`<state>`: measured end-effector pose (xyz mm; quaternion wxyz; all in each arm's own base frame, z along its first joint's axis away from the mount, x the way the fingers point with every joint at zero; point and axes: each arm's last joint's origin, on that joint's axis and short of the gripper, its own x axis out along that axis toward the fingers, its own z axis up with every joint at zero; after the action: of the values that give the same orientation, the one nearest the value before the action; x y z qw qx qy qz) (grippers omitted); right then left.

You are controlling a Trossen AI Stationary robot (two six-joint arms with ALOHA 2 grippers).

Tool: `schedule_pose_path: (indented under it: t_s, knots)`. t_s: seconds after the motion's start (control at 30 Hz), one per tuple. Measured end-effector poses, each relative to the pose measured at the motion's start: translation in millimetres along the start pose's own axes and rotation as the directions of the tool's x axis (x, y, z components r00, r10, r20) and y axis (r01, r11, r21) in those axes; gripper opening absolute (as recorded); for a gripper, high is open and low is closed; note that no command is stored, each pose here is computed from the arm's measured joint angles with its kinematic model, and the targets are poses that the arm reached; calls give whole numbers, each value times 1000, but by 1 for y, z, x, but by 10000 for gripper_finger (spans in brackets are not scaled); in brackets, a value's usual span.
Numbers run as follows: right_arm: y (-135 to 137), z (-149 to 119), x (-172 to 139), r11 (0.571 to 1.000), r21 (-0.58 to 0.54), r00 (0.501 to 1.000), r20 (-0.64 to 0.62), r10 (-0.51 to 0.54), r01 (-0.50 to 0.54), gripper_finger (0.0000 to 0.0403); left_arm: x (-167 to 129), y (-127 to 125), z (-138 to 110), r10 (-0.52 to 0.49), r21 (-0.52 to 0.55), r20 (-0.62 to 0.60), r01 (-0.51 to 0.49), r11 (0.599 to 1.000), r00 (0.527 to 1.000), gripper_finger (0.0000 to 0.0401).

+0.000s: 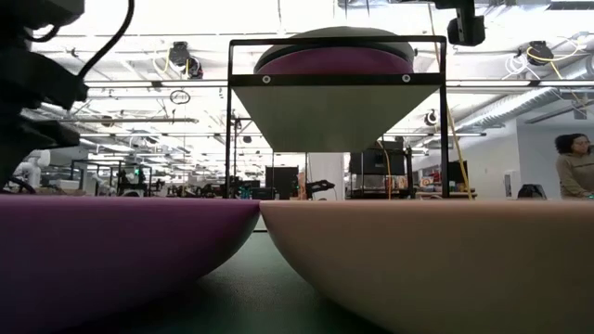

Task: Place and stack plates onto a shelf
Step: Stack the black plate on top of the light green plate

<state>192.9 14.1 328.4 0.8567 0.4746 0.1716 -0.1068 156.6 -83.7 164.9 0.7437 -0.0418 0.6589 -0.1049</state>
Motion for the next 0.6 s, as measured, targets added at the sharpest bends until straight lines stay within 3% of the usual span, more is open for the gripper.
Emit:
schedule_pose_path:
  t_s: [0.4,0.6]
  knots:
    - [-1,0,0,999,-44,1000,-4,-11,11,0,20,-2,-17,5,-39,-21,-6,999,1000,194]
    - [-1,0,0,999,-46,1000,-4,-12,12,0,20,-3,-17,-11,-31,-19,10,999,1000,119]
